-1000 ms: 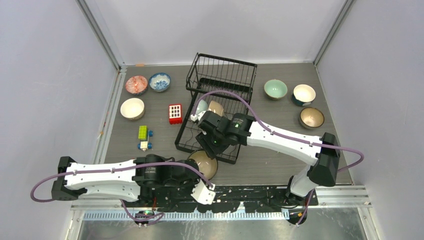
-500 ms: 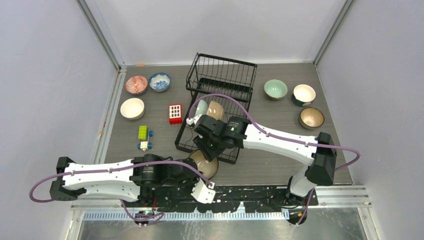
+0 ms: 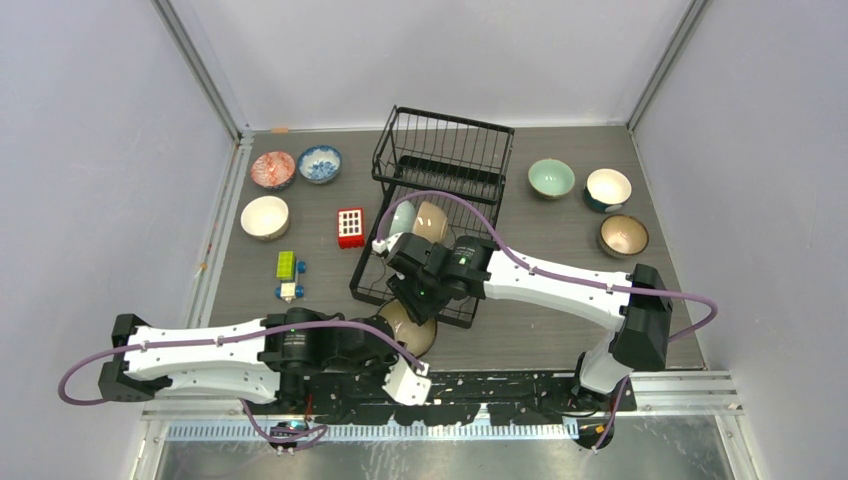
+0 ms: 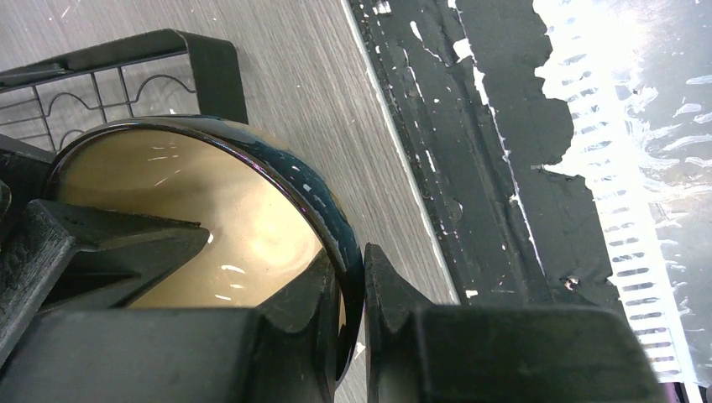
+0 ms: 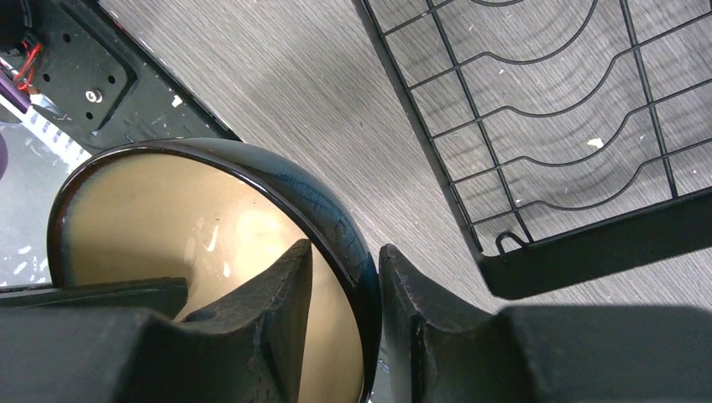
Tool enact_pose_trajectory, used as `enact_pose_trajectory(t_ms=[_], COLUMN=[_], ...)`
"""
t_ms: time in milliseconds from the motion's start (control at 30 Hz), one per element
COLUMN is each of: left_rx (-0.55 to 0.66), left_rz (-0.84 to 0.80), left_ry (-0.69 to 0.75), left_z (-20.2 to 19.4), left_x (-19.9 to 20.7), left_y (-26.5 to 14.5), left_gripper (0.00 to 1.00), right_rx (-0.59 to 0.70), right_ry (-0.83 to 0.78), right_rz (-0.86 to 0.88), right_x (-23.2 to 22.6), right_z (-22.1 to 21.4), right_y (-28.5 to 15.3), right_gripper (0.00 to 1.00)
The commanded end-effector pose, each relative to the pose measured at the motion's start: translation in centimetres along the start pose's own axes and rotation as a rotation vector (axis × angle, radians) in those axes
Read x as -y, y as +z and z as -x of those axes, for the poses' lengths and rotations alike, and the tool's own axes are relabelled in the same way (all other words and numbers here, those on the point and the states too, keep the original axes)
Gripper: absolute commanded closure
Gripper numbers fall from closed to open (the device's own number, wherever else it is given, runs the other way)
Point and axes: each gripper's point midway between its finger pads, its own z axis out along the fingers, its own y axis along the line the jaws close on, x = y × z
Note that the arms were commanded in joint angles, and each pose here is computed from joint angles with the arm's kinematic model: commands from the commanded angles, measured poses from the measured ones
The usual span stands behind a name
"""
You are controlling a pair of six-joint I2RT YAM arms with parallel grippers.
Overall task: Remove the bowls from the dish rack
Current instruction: Place the bowl at the center of the board.
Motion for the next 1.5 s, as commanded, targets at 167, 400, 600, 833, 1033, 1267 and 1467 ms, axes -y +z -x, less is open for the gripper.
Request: enact_pose_trajectory(t_ms=[167,400,600,833,1033,1267,1467], left_rx=[0.106,0.1,0.093,0.087,0.087,0.091,0.102], left_rz=[0.118,0.126,0.117,0.09,0.074,0.072,0.081], left_ry=[-0.007,-0.023,-0.027,-0.027,-0.029,-0.034,-0.034], left_z=[2.8,2.5,2.2,2.1,2.3,2.4,2.7], left_x=[-2.6,-2.6,-2.3,-1.9,-1.7,-1.7,-1.9], left_y=[-1.2,-0.9,-0.6,-0.4,-0.2,-0.3,-0.6], left_gripper=[1.0,1.0,1.0,1.0,1.0,1.0,1.0], right_rx=[0.031,0.035,0.047,0.083,0.118,0.123,0.098], right_ry=[0.011,0.015,0.025,0.028,0.035,0.028,0.03], right_rz=[0.031,0.034,0.02,-0.014,-0.031,-0.038,-0.037], right_x=[-0.8,-0.8,-0.6,0.1,0.5,0.7,0.7], right_z=[0.5,0.5,0.8,1.1,1.6,1.4,0.8], right_y=[-0.2,-0.2,-0.5,-1.5,-1.9,-2.2,-1.7], right_gripper=[0.7,0.86,0.62,0.44,0.43,0.52,0.57])
